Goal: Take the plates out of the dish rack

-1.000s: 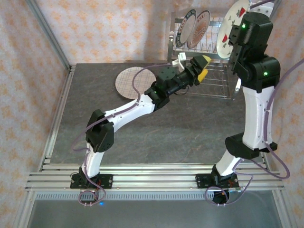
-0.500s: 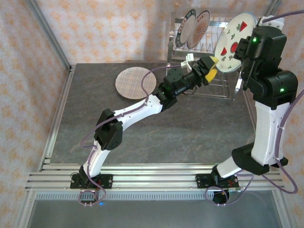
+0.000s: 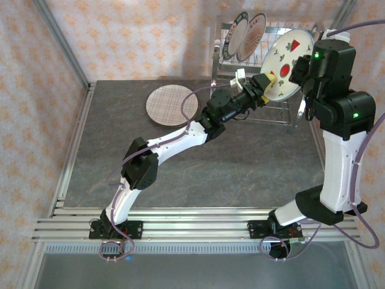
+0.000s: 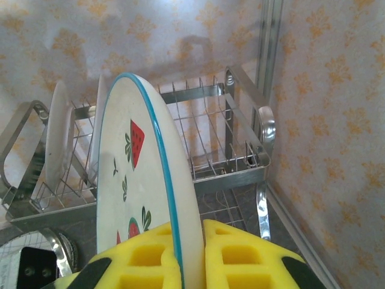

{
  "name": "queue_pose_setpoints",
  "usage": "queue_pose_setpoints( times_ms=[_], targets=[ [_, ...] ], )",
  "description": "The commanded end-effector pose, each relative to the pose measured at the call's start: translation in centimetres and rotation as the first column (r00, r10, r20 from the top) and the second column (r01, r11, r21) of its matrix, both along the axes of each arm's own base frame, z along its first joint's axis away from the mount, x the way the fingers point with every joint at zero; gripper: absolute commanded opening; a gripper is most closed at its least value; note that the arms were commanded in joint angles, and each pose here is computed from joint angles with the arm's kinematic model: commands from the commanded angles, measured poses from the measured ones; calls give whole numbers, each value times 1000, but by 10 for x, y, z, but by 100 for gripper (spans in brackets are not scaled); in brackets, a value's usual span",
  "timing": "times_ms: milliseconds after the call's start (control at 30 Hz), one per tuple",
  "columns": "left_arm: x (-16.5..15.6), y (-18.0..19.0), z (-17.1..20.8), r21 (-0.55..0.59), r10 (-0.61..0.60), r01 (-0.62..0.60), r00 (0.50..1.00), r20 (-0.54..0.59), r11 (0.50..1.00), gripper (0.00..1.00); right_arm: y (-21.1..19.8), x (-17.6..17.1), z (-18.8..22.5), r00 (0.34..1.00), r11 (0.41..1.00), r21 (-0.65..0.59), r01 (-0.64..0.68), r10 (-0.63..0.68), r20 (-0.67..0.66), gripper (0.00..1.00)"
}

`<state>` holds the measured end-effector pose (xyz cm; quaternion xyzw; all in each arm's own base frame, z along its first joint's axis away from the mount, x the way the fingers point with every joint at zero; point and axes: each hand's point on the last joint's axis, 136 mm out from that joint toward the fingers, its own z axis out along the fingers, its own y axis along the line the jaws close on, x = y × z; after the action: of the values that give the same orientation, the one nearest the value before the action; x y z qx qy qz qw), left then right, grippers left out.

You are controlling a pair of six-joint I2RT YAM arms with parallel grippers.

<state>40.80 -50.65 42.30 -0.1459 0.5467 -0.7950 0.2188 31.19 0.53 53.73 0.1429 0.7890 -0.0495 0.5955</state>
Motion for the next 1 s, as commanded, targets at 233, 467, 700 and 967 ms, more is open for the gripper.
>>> queue_pose_setpoints(
  times_ms=[233, 467, 700, 967],
  targets=[
    [-22, 23, 27, -49, 4, -1, 998, 62, 999, 25, -13, -11, 15, 993, 992, 122, 15, -29, 116, 0],
    [-33, 37, 35, -41, 0, 4, 995, 103, 999, 0, -11, -11, -6, 998, 987, 158, -6, -4, 65, 0],
    [-46, 51, 41, -5, -36, 37, 988, 152, 999, 0, -5, -20, -27, 999, 982, 186, -34, 34, 3, 2],
    [-63, 64, 46, 126, -56, 28, 973, 224, 992, 0, -4, -30, -39, 998, 978, 207, -39, 47, -33, 55]
  ],
)
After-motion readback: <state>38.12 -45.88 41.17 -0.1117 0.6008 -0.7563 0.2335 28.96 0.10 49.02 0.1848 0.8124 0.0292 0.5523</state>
